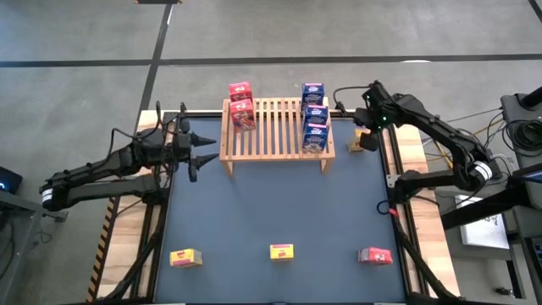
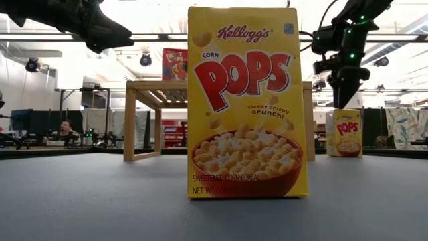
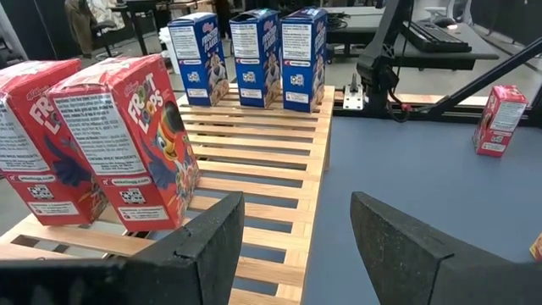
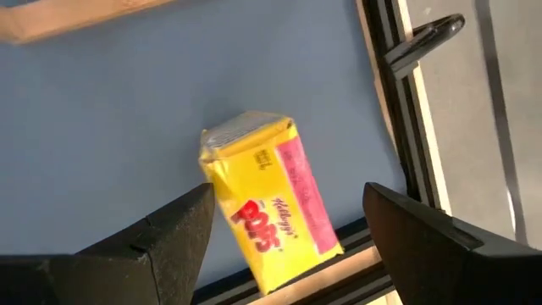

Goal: Stack cereal on shelf
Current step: Put the top yellow cereal box on the shelf

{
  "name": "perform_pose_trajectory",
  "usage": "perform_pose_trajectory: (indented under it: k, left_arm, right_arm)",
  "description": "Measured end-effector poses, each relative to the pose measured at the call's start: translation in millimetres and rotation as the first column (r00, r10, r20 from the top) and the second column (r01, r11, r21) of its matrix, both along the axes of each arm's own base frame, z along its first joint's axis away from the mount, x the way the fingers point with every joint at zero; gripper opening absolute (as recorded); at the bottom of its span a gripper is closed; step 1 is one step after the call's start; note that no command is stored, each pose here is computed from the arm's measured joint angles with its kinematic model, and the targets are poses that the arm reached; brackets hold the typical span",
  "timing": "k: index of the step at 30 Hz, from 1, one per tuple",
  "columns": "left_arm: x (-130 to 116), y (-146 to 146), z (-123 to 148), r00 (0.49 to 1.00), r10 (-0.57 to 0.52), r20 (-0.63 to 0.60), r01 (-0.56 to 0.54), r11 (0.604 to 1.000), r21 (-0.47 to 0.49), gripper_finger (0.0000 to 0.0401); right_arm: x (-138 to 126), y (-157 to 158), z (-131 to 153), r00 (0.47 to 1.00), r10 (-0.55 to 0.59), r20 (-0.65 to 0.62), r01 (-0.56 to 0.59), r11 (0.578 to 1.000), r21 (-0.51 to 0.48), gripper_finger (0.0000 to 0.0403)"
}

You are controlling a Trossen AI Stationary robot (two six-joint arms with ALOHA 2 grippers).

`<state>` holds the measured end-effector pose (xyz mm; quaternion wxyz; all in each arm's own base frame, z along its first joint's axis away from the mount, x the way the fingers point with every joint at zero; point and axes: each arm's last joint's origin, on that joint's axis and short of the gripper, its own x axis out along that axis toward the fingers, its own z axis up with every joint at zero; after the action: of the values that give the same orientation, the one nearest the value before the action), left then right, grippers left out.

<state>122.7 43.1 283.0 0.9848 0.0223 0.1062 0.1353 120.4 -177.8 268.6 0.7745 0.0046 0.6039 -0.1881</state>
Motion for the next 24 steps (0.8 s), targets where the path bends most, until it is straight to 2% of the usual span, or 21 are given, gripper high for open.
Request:
perform_pose_trajectory:
  k: [14,18,24]
  left_arm:
    - [0,0,-3,1.0,0.0,-0.024,0.0,1.0,-0.009,0.02]
    - [0,0,-3,1.0,0.0,-0.024,0.0,1.0,-0.009,0.02]
    - [0,0,-3,1.0,0.0,-0.025,0.0,1.0,-0.009,0.02]
  right_arm:
    - [13,-20,-33,0.995,0.013,-0.1,0.0,0.992,0.123,0.0281]
    - [13,-22,-36,0.99,0.0,-0.14,0.016,0.994,0.109,0.0256]
    - [10,-19,-29,0.994,-0.017,-0.111,0.028,0.995,0.096,0.0205]
